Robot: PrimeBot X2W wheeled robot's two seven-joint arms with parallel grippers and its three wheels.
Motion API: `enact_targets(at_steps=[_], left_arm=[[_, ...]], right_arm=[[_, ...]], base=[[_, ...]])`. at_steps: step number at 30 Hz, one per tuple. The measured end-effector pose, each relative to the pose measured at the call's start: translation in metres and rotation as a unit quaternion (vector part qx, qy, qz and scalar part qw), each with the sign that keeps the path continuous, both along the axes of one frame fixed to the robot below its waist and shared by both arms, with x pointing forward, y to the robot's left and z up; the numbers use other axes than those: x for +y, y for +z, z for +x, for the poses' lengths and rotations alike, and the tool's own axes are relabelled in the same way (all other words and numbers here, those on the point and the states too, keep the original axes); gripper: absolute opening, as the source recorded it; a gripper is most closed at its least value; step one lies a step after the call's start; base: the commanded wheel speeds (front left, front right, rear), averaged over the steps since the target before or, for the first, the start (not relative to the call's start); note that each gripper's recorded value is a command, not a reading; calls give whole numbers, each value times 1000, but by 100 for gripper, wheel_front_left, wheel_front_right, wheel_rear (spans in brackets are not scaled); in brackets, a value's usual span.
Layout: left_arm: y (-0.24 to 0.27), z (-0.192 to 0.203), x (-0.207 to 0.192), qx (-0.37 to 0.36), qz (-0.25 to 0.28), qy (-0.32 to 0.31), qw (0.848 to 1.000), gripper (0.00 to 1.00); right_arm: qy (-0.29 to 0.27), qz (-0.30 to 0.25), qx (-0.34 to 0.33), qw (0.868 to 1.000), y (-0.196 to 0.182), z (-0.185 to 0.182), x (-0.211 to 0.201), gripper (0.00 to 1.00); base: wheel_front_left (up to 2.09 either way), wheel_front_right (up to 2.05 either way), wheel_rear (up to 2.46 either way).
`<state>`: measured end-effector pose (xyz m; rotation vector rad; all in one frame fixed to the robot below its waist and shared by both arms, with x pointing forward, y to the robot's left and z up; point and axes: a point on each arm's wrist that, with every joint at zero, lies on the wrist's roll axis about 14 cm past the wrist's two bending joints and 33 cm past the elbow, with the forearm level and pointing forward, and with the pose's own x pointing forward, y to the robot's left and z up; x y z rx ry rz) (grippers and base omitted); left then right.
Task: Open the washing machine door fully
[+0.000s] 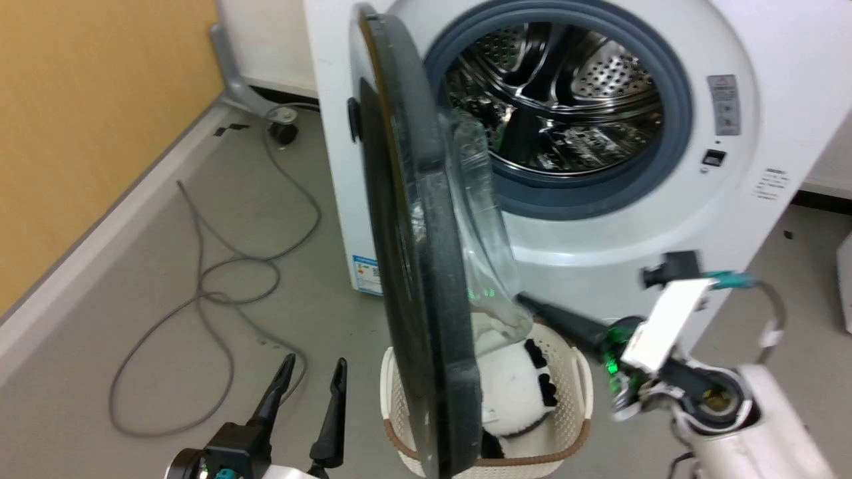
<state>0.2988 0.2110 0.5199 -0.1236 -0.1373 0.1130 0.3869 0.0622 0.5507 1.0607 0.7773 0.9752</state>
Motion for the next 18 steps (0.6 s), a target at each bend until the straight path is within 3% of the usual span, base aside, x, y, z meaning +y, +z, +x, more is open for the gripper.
enact_targets(at_steps=[4,7,12,16,18], left_arm=[[2,6,-1,-3,1,-5,1000,100],[3,11,-4,-5,4,-14,1000,100],[4,18,-10,-6,7,-28,1000,100],[6,23,-14,-9,7,-35,999,100],[7,26,-16,-11,7,-40,999,100]], right_arm=[[-90,-49,-98,990,19,26,-41,0],[-158,-94,-199,963,42,40,-71,0],[-236,-208,-360,878,51,44,-122,0],[-290,-250,-444,810,57,41,-157,0],[-314,-263,-469,783,59,38,-171,0]], base=[[0,0,0],[0,0,0],[0,0,0],[0,0,0],[0,0,0]])
